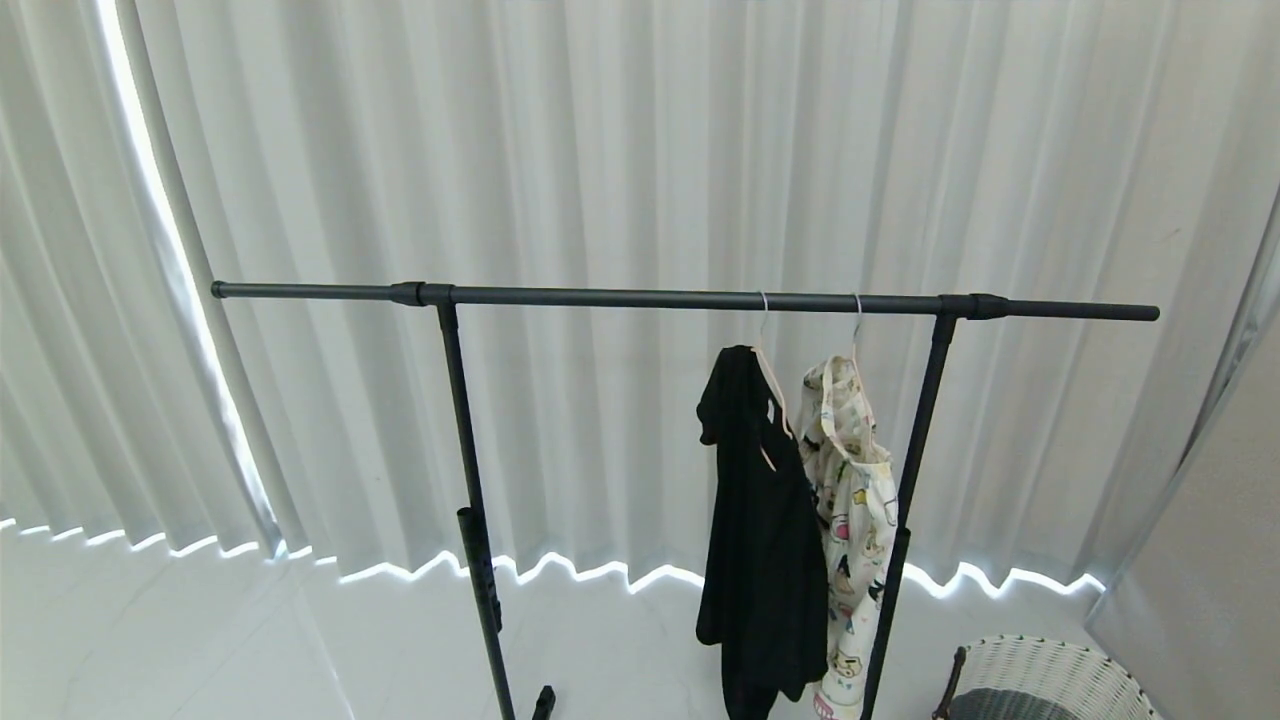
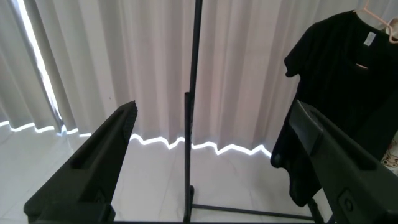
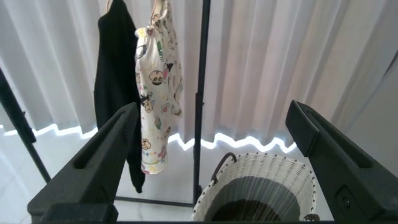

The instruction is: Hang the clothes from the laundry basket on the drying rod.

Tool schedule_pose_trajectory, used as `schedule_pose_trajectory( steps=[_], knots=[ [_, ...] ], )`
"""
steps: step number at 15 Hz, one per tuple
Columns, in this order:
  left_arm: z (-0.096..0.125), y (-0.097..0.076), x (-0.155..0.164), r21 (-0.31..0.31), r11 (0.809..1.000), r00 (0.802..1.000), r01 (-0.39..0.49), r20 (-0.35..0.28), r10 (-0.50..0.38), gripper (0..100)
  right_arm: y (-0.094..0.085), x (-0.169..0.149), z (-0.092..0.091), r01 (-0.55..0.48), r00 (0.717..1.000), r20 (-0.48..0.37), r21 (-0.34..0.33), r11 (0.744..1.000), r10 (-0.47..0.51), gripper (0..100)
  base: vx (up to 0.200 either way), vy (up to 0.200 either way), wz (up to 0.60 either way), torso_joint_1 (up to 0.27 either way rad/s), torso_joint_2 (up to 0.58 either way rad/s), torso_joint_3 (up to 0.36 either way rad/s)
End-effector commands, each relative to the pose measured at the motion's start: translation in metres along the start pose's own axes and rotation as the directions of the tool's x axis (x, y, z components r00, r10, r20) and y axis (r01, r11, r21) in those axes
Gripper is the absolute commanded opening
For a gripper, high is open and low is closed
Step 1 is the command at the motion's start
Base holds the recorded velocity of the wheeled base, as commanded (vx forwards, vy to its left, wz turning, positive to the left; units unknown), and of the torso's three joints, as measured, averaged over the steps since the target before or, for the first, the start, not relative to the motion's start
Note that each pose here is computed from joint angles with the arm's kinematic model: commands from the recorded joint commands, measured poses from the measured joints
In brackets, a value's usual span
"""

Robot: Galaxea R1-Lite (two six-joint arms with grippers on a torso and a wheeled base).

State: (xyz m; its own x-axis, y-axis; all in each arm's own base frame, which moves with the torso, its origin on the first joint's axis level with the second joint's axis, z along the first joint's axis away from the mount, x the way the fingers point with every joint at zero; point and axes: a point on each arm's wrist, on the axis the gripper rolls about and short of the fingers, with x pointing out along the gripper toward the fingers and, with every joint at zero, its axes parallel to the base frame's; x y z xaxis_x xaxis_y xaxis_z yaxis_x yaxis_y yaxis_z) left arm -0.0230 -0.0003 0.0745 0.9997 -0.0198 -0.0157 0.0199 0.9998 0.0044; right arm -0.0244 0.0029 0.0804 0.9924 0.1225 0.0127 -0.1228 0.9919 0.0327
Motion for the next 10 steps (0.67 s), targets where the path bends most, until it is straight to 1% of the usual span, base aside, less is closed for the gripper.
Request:
schedule_pose_trajectory(
  steps=[1,4,5,6,7,10],
  knots=[
    [0.0,0.0,0.0,0.0,1.0,1.0,0.0,0.0,0.0,100,0.0,-0.0001,0.0,0.003,1.0,0.001,0.001,1.0,-0.003,100,0.0,0.0,0.0,0.0,0.0,0.0],
    [0.0,0.0,0.0,0.0,1.0,1.0,0.0,0.0,0.0,100,-0.0001,-0.0001,0.0003,0.009,1.0,0.004,-0.006,1.0,-0.009,100,0.0,0.0,0.0,0.0,0.0,0.0],
    [0.0,0.0,0.0,0.0,1.0,1.0,0.0,0.0,0.0,100,-0.0008,0.0001,0.0003,0.037,0.999,0.01,-0.015,0.999,-0.037,100,0.0,0.0,0.0,0.0,0.0,0.0],
    [0.0,0.0,0.0,0.0,1.0,1.0,0.0,0.0,0.0,100,-0.002,0.0005,0.0002,0.086,0.996,0.021,-0.018,0.996,-0.085,100,0.0,0.0,0.0,0.0,0.0,0.0],
    [0.0,0.0,0.0,0.0,1.0,1.0,-0.001,0.0,0.001,100,-0.0025,0.0005,-0.0002,0.11,0.994,0.02,-0.011,0.994,-0.11,100,0.0,0.0,0.0,0.0,0.0,0.0],
    [0.0,0.0,0.0,0.0,1.0,1.0,0.0,0.0,0.0,100,-0.0027,0.0005,-0.0002,0.116,0.993,0.02,-0.017,0.993,-0.116,100,0.0,0.0,0.0,0.0,0.0,0.0]
  ],
)
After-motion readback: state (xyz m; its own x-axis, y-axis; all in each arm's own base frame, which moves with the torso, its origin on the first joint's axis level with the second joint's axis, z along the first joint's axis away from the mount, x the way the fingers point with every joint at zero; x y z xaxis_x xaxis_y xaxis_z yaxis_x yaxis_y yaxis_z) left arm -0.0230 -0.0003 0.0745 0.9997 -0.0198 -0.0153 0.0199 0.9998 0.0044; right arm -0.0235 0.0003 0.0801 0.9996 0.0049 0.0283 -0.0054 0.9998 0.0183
